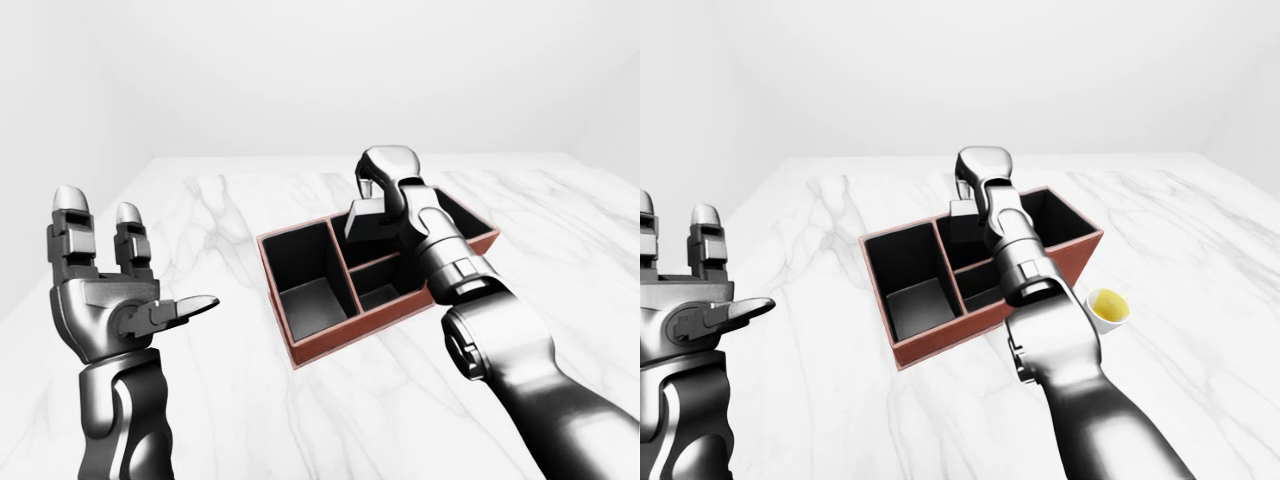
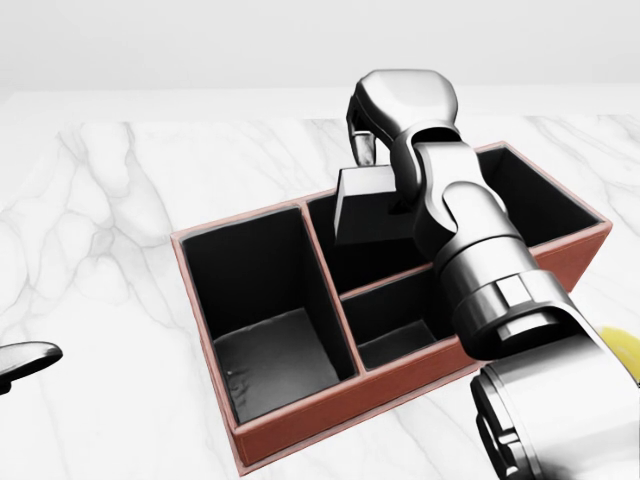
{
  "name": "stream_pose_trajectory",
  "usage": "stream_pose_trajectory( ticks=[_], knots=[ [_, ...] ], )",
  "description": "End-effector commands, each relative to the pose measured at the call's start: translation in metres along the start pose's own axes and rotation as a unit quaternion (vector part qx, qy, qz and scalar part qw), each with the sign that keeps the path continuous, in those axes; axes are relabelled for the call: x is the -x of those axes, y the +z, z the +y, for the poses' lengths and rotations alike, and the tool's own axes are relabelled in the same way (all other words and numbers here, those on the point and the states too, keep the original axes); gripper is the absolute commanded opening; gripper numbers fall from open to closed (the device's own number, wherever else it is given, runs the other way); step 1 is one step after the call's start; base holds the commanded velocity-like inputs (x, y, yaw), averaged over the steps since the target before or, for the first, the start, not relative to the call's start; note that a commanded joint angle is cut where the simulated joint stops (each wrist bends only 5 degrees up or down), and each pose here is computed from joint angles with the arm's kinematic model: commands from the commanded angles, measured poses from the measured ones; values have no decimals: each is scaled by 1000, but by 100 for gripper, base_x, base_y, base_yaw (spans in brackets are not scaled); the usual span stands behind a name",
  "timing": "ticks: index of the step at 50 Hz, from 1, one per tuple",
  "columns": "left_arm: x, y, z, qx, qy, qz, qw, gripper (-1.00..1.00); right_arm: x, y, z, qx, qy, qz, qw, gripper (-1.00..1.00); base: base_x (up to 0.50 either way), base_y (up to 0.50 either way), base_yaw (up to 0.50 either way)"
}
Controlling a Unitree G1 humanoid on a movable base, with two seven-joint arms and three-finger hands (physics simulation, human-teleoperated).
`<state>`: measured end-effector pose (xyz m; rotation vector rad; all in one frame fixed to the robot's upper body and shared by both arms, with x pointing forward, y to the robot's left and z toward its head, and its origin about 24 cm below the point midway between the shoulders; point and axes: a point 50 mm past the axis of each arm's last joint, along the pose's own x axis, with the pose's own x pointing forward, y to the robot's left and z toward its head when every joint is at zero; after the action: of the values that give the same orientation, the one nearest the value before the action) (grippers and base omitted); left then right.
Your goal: Pick up the book and place it in the front compartment of the caddy.
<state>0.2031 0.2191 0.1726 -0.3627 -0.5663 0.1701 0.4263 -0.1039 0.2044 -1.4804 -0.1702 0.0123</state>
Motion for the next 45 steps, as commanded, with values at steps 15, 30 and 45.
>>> stream_pose_trajectory(
  ticks=[15,30,45],
  knots=[
    [-1,2,1,2,2,-4,1000,100,-5,9,-9,0,-32,-20,999,-100,0,0,0],
    [0,-3,1,-2,-1,7,1000,100,-3,4,-1,-3,-28,-13,1000,-100,0,0,0],
    [1,-1,0,0,-1,2,1000,100,-3,6,-2,-8,-29,-19,999,100,0,0,0]
  ],
)
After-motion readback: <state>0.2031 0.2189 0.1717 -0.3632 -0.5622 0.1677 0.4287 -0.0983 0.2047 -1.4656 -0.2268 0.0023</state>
